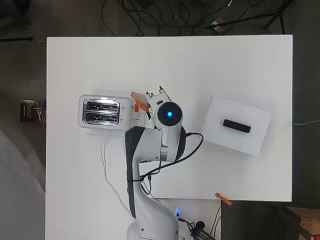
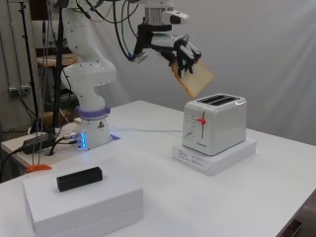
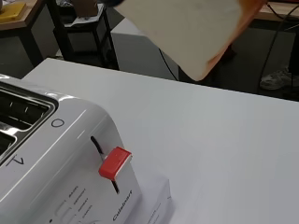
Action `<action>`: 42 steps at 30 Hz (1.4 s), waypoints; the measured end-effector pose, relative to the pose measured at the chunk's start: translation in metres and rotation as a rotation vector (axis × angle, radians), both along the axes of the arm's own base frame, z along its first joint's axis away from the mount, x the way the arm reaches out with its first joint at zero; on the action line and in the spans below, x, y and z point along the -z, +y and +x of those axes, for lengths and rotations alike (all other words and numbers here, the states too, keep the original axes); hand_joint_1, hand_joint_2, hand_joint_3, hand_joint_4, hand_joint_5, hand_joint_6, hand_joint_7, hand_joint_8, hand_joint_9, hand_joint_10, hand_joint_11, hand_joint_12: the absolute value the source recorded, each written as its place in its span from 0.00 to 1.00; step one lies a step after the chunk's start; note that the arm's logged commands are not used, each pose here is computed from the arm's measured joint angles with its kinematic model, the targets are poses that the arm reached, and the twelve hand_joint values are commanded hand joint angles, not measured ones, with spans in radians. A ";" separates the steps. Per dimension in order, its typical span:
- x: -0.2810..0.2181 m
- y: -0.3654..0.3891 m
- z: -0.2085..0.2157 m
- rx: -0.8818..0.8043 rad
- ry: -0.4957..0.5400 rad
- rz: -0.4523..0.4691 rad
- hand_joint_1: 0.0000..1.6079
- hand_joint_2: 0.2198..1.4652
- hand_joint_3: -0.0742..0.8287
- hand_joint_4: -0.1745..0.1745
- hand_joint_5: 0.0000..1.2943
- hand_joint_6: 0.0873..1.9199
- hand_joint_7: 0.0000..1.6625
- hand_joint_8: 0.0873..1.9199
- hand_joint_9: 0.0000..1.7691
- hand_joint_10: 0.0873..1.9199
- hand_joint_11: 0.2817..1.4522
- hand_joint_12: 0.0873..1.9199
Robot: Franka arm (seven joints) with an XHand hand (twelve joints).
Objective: Teleoperate dual arm-hand system to toast a bread
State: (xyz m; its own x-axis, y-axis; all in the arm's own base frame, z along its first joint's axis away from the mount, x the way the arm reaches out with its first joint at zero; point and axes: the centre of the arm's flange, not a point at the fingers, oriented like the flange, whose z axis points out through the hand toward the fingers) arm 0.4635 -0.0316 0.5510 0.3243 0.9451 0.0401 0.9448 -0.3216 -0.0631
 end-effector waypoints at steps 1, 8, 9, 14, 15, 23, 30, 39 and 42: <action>0.000 0.002 0.000 0.000 0.006 0.002 0.75 0.81 0.08 0.00 0.46 0.72 0.58 0.58 0.78 0.00 0.32 0.28; 0.016 0.056 0.040 -0.081 0.050 -0.049 0.58 0.83 0.09 0.82 0.53 0.72 0.69 0.17 0.78 0.00 0.38 0.11; 0.024 0.069 0.049 -0.101 0.062 -0.056 0.56 0.83 0.09 0.92 0.54 0.71 0.73 0.08 0.79 0.00 0.39 0.08; 0.033 0.115 0.070 -0.163 0.069 -0.013 0.75 0.79 0.09 0.04 0.49 0.69 0.61 0.51 0.78 0.00 0.43 0.00; 0.033 0.121 0.069 -0.167 0.074 0.007 0.75 0.79 0.09 0.01 0.48 0.69 0.60 0.54 0.78 0.00 0.43 0.00; 0.020 0.156 0.062 -0.256 0.080 -0.060 0.75 0.79 0.08 0.00 0.48 0.70 0.60 0.54 0.77 0.00 0.44 0.00; 0.036 0.170 0.062 -0.295 0.114 -0.036 0.76 0.77 0.08 0.00 0.52 0.66 0.64 0.49 0.80 0.00 0.47 0.00; 0.055 0.177 0.062 -0.246 0.202 -0.014 0.76 0.79 0.08 0.00 0.49 0.73 0.61 0.49 0.79 0.00 0.51 0.02; 0.046 0.181 0.067 -0.218 0.220 -0.004 0.75 0.79 0.08 0.00 0.48 0.73 0.61 0.51 0.79 0.00 0.49 0.05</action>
State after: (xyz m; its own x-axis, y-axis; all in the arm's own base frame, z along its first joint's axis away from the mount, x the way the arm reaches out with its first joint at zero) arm 0.5305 0.1491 0.5045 0.1141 0.9934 -0.0130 0.9553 -0.1133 -0.2731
